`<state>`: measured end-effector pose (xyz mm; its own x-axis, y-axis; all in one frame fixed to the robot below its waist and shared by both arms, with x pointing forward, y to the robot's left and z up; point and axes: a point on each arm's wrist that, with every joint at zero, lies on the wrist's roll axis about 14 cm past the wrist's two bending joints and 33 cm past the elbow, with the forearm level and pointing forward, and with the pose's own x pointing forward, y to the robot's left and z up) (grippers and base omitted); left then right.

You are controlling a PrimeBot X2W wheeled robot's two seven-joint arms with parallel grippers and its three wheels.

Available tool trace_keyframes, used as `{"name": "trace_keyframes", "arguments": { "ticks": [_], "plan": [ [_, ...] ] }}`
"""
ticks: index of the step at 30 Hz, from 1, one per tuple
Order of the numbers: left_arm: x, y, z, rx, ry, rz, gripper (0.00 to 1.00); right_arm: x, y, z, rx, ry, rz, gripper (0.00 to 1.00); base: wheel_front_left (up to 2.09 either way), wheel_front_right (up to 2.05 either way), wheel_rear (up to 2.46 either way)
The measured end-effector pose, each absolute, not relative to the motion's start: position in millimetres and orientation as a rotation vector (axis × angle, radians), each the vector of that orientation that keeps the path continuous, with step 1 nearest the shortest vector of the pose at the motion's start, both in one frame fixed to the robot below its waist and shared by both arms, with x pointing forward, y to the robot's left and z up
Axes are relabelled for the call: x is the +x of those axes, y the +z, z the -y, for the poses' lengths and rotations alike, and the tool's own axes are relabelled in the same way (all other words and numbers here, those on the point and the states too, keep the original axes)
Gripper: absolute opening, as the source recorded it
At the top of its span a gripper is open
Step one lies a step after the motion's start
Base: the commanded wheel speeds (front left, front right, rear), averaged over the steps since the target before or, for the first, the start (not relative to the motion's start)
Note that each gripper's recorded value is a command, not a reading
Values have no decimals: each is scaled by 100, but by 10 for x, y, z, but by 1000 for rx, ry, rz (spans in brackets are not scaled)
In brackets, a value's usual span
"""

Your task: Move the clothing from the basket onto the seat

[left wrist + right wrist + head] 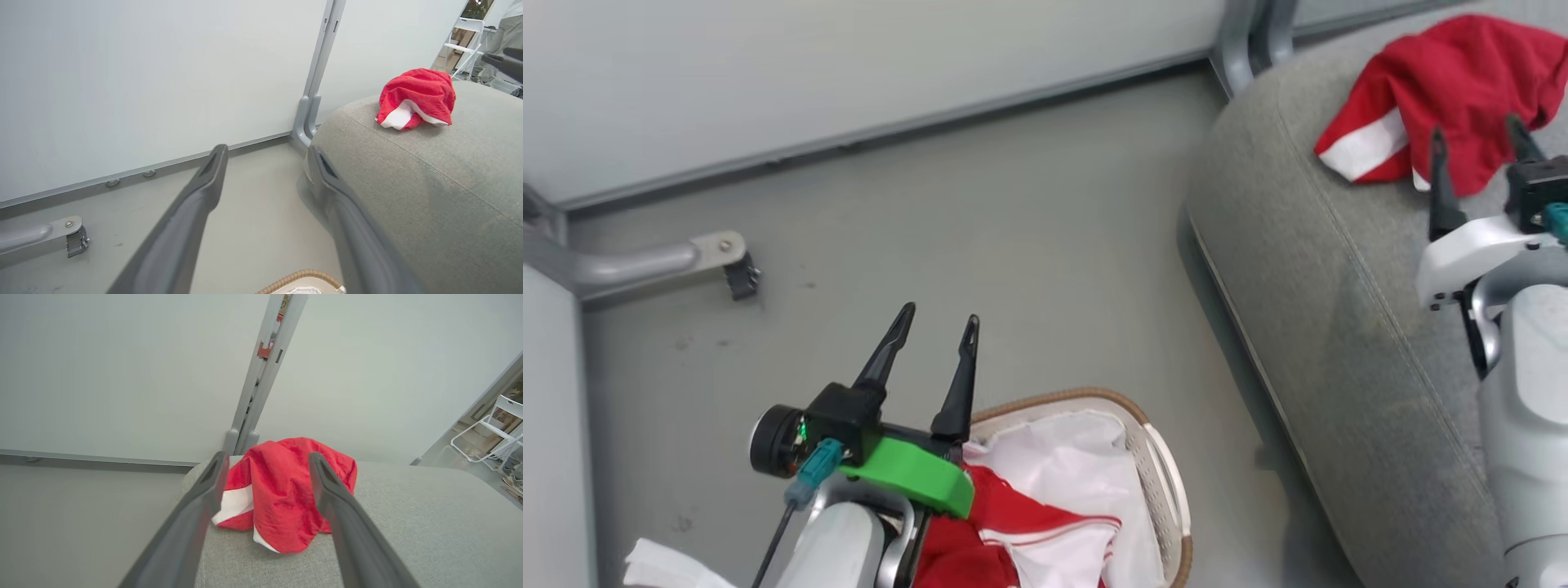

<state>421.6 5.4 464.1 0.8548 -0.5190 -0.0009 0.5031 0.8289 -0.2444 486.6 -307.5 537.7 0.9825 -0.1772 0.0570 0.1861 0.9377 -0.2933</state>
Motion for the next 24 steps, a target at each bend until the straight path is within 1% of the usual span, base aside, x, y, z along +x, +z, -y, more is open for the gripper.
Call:
{"name": "trace_keyframes", "arguments": {
  "ticks": [7, 14, 19, 24],
  "plan": [
    [4077, 4817, -540, -234, -384, -24, 100, 4906, 5680, 2413, -188, -57, 143, 100, 0, 0, 0],
    [3916, 4897, -1133, -225, -196, 11, 100, 4810, 5695, 1774, -104, 82, 177, 100, 0, 0, 0],
    [3760, 4892, -1442, -216, -98, 19, 100, 4676, 5646, 1582, -46, 127, 181, 100, 0, 0, 0],
    [3639, 4832, -1561, -221, -59, 5, 100, 4498, 5466, 1488, 50, 148, 150, 100, 0, 0, 0]
  ]
}}
